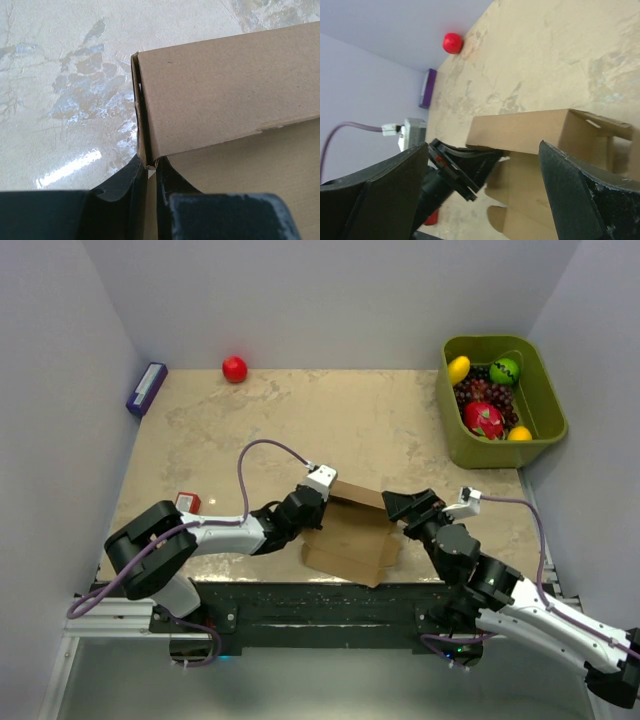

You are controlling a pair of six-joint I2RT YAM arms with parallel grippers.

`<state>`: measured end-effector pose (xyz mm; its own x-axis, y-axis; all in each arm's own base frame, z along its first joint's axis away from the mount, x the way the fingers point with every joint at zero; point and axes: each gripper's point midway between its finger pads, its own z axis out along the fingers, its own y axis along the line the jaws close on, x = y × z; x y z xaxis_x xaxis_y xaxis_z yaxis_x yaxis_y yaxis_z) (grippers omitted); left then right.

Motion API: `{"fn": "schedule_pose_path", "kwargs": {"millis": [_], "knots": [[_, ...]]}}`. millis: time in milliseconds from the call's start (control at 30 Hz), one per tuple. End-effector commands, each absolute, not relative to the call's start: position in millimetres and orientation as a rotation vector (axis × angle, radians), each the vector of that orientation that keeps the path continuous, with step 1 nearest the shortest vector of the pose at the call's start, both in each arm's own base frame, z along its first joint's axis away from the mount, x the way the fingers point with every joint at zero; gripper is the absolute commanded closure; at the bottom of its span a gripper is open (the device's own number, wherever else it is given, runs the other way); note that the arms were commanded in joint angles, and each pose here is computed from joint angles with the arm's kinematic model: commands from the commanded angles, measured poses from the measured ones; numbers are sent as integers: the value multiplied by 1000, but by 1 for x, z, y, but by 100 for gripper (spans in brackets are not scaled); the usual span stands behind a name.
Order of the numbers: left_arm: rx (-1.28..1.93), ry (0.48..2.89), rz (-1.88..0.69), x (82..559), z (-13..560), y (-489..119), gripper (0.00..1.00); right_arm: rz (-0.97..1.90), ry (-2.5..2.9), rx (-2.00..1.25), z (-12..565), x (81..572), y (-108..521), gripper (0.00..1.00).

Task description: Fold the paper box

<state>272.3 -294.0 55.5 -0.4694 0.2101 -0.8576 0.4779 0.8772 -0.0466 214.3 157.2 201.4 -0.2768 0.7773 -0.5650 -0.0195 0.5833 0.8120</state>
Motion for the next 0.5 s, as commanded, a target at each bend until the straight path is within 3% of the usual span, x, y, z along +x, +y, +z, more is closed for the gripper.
{"fn": "schedule_pose_path", "kwargs": {"millis": [0,467], "knots": [[541,2047,-423,271,68,-301,100,690,1764,509,195,208,137,4],[583,2113,-436,271,64,-294,100,473,1959,349,169,200,133,10]]}}
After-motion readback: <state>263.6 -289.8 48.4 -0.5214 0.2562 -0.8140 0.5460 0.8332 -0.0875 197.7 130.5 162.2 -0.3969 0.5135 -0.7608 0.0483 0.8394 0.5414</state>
